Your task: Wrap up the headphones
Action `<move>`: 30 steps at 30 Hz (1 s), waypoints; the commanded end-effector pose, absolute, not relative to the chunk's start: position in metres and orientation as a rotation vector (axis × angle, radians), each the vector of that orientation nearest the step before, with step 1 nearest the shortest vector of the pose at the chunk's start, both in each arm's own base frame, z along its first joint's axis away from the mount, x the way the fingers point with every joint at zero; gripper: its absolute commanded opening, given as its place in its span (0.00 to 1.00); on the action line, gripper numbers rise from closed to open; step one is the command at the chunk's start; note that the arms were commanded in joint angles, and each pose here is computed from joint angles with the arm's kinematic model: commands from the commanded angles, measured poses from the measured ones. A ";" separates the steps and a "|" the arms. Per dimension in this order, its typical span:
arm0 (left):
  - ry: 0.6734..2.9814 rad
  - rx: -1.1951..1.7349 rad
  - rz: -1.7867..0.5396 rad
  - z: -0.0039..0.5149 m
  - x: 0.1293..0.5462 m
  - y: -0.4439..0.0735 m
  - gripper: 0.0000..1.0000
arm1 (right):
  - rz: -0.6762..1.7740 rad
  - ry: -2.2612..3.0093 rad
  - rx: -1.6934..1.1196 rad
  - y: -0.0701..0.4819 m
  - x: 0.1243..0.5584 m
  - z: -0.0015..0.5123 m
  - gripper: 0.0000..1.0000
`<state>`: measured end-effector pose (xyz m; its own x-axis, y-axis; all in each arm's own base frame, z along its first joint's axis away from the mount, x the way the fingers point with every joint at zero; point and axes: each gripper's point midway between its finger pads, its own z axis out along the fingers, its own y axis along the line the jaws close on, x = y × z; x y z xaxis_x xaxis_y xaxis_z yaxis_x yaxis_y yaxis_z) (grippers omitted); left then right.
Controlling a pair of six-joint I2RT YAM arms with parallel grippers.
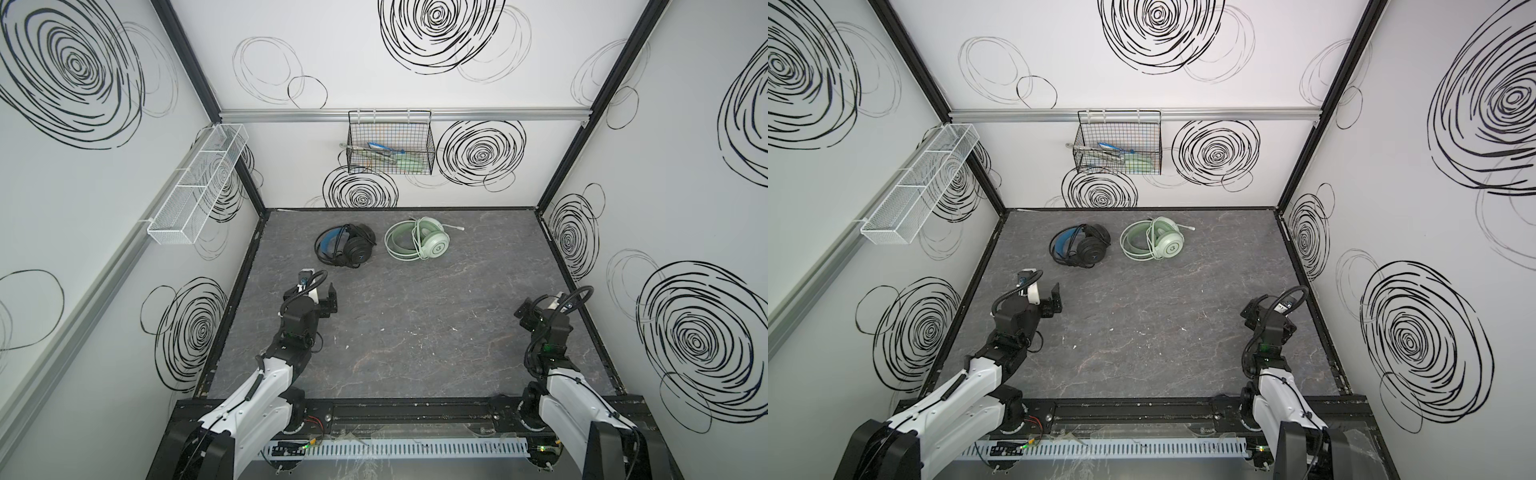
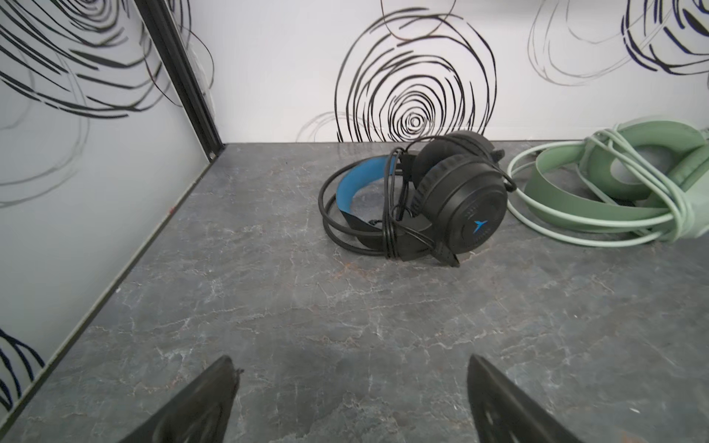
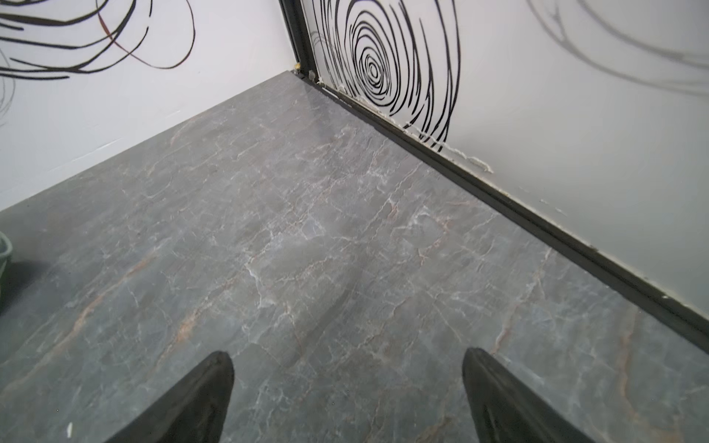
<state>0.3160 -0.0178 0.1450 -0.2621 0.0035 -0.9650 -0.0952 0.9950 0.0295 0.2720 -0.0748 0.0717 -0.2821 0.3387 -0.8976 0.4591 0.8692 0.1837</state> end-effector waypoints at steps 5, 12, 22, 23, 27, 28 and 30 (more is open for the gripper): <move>1.546 -0.147 0.122 0.176 0.329 0.001 0.96 | 0.002 1.816 0.372 -0.053 0.345 0.125 0.97; 1.529 -0.037 0.092 0.160 0.354 -0.010 0.96 | 0.086 1.731 0.294 -0.045 0.368 0.131 0.97; 1.562 -0.073 0.096 0.154 0.358 -0.003 0.96 | 0.069 1.805 0.116 -0.009 0.379 0.113 0.97; 1.561 -0.072 0.094 0.154 0.359 -0.003 0.96 | 0.053 1.780 0.102 -0.008 0.377 0.114 0.97; 1.564 -0.071 0.092 0.154 0.360 -0.003 0.96 | 0.047 1.807 0.122 -0.009 0.380 0.112 0.97; 1.568 -0.070 0.089 0.153 0.360 -0.003 0.96 | 0.041 1.785 0.110 -0.008 0.379 0.114 0.97; 1.597 -0.058 0.057 0.149 0.367 -0.003 0.96 | 0.041 1.776 0.107 -0.008 0.380 0.117 0.97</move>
<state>0.3551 -0.0027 0.1257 -0.1029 0.0167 -0.9946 -0.0993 0.9947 0.0269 0.3745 -0.0056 0.1025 -0.2454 0.1101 -0.9631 0.0382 0.9939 0.1039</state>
